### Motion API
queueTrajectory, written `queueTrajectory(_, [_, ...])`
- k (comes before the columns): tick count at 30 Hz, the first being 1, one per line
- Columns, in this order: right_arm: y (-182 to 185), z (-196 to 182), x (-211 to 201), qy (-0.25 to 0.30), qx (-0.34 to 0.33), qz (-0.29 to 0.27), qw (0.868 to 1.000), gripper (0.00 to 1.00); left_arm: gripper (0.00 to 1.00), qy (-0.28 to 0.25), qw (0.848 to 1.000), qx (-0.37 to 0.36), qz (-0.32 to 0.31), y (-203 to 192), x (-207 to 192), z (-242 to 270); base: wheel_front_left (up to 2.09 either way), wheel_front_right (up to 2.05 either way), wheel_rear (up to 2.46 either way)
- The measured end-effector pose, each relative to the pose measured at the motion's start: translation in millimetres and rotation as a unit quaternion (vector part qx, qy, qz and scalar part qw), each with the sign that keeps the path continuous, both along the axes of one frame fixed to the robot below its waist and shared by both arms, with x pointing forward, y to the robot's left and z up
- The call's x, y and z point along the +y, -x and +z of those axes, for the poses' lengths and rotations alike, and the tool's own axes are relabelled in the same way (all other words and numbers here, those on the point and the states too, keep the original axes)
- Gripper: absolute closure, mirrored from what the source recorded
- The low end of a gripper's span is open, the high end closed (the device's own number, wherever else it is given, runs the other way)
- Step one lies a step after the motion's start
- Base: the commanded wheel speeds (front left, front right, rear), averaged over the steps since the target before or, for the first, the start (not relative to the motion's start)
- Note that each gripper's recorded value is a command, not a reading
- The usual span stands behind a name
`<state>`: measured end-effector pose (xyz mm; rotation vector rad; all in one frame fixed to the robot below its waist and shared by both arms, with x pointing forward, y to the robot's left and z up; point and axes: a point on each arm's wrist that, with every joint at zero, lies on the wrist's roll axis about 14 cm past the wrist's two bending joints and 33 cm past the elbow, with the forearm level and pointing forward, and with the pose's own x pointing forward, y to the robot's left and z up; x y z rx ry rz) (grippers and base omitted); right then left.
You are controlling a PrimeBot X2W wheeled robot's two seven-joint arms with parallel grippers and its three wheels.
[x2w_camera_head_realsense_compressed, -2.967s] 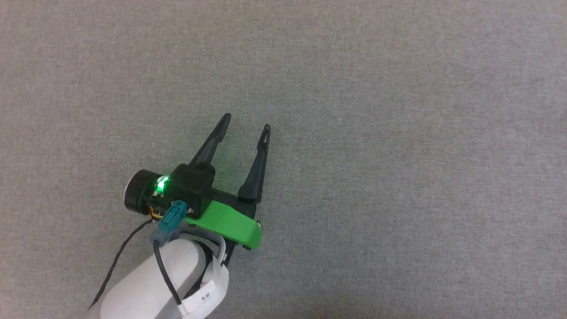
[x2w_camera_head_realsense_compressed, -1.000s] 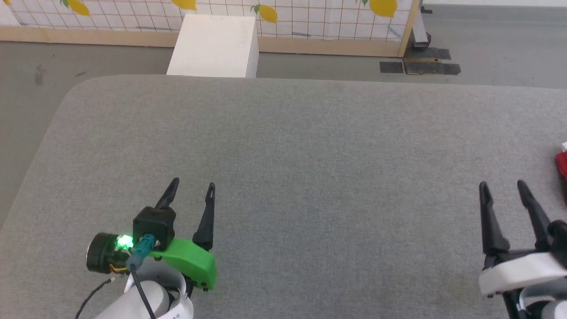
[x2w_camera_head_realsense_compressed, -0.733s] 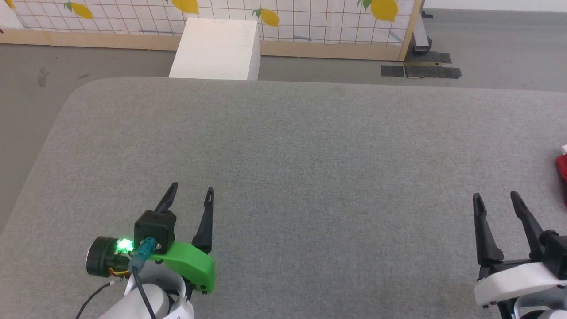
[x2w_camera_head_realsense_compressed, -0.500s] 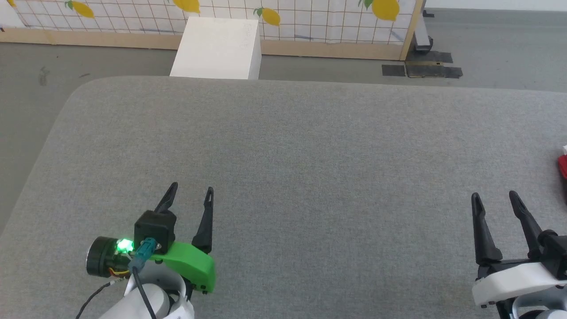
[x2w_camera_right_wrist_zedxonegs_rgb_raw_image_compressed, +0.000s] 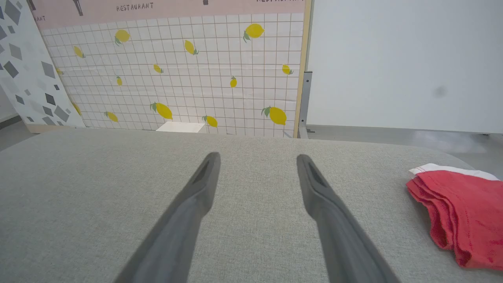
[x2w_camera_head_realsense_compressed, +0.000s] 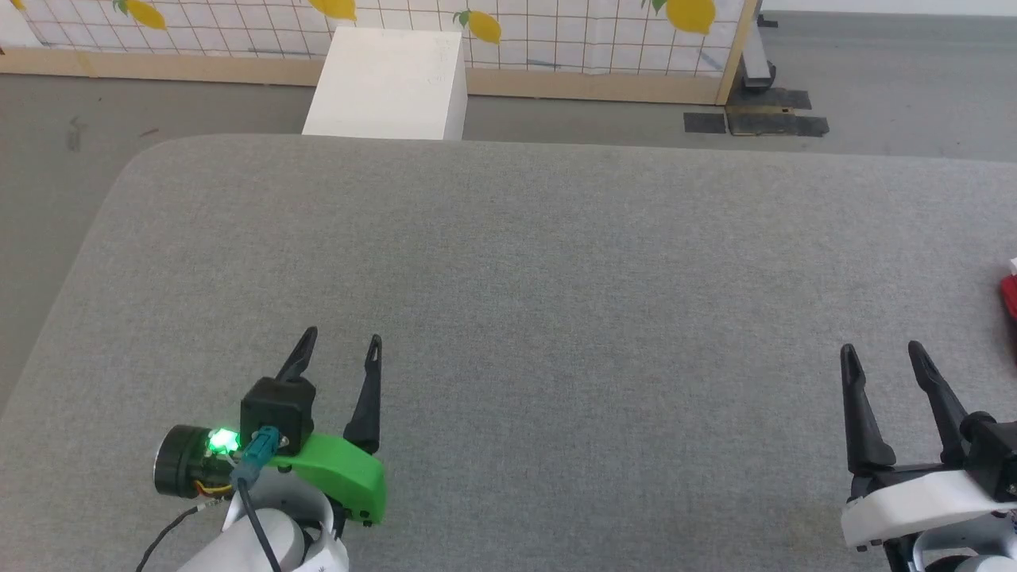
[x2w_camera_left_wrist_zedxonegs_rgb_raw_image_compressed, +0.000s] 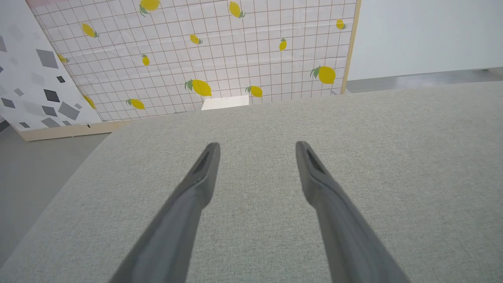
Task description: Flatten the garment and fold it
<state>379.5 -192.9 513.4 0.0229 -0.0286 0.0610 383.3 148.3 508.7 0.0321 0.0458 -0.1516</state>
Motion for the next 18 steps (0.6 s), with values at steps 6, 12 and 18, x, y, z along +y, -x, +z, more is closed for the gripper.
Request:
queueTrajectory(6, [0, -1, 0, 0.000, 0.001, 0.000, 1.000, 1.00, 1.00, 0.005, 1.000, 0.002, -0.001, 0, -1, 0, 0.00, 0.00, 0.00])
queueTrajectory(12, [0, 0, 0, 0.000, 0.001, 0.000, 1.000, 1.00, 1.00, 0.009, 1.000, -0.004, -0.002, -2, -3, 4, 0.00, 0.00, 0.00])
queueTrajectory(18, [1, 0, 1, 0.000, 0.003, 0.001, 1.000, 1.00, 1.00, 0.011, 1.000, -0.018, -0.004, -6, -5, 12, 0.00, 0.00, 0.00])
